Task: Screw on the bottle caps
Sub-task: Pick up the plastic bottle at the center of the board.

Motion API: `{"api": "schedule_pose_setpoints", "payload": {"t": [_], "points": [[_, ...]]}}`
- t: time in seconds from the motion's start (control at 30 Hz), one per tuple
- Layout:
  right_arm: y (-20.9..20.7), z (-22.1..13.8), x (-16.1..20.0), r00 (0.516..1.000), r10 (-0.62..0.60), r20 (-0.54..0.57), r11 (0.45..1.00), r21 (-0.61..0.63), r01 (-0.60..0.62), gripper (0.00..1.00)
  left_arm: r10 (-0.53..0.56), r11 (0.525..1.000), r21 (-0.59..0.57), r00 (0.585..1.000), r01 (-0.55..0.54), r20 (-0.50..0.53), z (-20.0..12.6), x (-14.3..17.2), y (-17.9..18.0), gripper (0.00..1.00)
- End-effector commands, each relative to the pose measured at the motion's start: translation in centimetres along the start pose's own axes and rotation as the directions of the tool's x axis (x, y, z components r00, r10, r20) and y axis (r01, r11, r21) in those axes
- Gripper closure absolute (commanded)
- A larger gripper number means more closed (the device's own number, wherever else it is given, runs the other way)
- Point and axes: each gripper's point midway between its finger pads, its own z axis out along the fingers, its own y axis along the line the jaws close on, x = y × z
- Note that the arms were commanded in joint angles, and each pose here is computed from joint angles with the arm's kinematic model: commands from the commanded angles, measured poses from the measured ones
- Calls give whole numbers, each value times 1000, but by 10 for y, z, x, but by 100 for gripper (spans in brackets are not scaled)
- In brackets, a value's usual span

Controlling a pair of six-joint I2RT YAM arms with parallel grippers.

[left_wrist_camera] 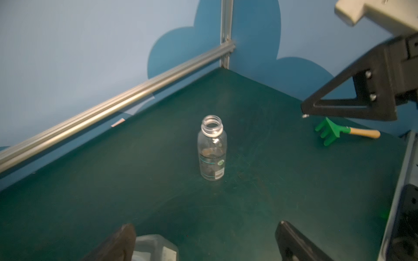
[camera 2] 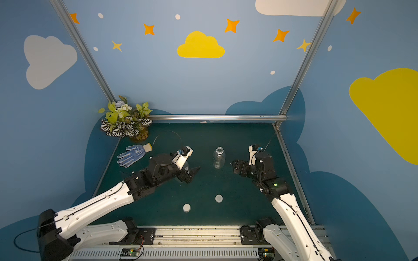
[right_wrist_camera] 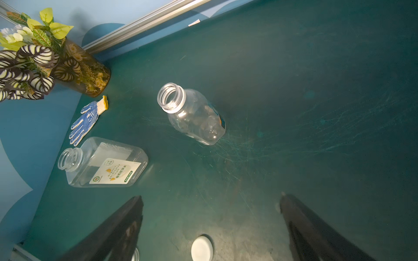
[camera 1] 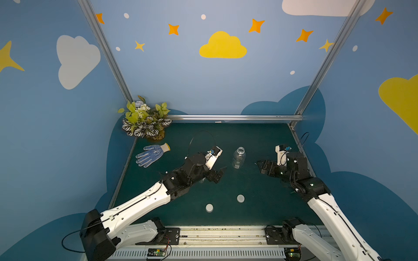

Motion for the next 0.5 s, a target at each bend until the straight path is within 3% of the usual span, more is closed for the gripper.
{"api": "schedule_pose_setpoints", "payload": {"t": [0.0, 0.2, 0.47], "points": [[1, -8, 9, 1000, 24, 8, 1000, -20, -24, 2, -1, 996, 86, 999, -3, 40, 24, -1, -25, 0], [-4, -12, 32, 997, 58, -50, 998, -21, -60, 2, -15, 984, 179, 997, 1, 80, 71, -3, -48, 0], [-10, -19, 54, 993, 47, -105, 999, -9, -48, 2, -1, 983, 181, 996, -15, 89, 114, -5, -52, 0]]}}
